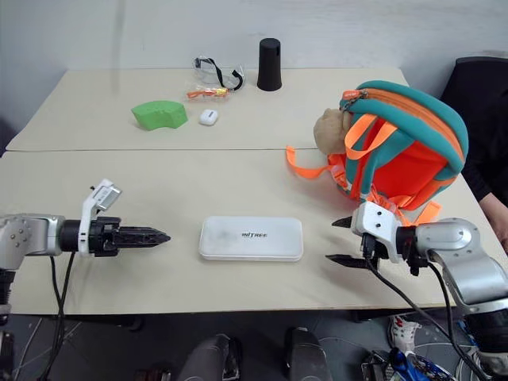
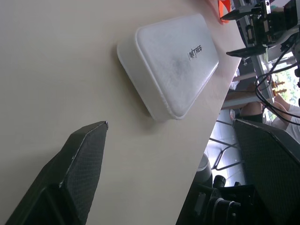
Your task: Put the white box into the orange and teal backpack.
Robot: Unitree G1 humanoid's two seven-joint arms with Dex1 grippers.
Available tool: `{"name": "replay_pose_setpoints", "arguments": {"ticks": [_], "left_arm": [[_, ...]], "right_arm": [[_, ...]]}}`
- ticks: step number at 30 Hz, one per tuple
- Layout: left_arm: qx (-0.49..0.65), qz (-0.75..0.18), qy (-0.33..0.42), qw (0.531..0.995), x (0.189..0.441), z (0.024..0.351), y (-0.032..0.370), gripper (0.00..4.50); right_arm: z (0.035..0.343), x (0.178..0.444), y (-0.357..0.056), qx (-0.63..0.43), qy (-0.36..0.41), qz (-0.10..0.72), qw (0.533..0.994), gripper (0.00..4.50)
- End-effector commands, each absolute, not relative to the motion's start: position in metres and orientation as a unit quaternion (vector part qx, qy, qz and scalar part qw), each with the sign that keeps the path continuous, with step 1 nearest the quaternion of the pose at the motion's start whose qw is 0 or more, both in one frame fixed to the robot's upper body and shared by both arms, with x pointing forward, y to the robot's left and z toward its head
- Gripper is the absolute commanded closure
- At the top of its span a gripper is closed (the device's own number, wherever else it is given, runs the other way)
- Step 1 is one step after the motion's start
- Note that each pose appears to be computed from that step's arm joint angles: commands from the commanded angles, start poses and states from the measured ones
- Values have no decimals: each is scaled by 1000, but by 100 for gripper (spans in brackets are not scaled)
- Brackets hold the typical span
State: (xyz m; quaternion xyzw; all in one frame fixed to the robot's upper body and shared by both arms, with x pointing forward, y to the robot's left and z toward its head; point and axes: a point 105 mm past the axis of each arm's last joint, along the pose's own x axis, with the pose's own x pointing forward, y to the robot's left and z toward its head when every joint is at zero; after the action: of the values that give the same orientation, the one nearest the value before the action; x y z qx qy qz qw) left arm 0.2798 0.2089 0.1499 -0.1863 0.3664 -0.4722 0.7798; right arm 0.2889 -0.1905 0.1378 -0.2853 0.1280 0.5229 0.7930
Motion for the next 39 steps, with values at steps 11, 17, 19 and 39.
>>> {"name": "replay_pose_setpoints", "arguments": {"ticks": [11, 17, 19, 39], "left_arm": [[130, -471, 162, 857, 301, 162, 228, 59], [162, -493, 145, 842, 299, 154, 215, 256], [131, -485, 158, 850, 301, 157, 218, 318], [-172, -468, 310, 809, 292, 184, 228, 0]], "right_arm": [[147, 288, -203, -217, 131, 494, 831, 379], [149, 288, -198, -206, 132, 512, 823, 450], [155, 284, -197, -206, 126, 522, 818, 450], [152, 273, -195, -249, 120, 553, 786, 449]]}}
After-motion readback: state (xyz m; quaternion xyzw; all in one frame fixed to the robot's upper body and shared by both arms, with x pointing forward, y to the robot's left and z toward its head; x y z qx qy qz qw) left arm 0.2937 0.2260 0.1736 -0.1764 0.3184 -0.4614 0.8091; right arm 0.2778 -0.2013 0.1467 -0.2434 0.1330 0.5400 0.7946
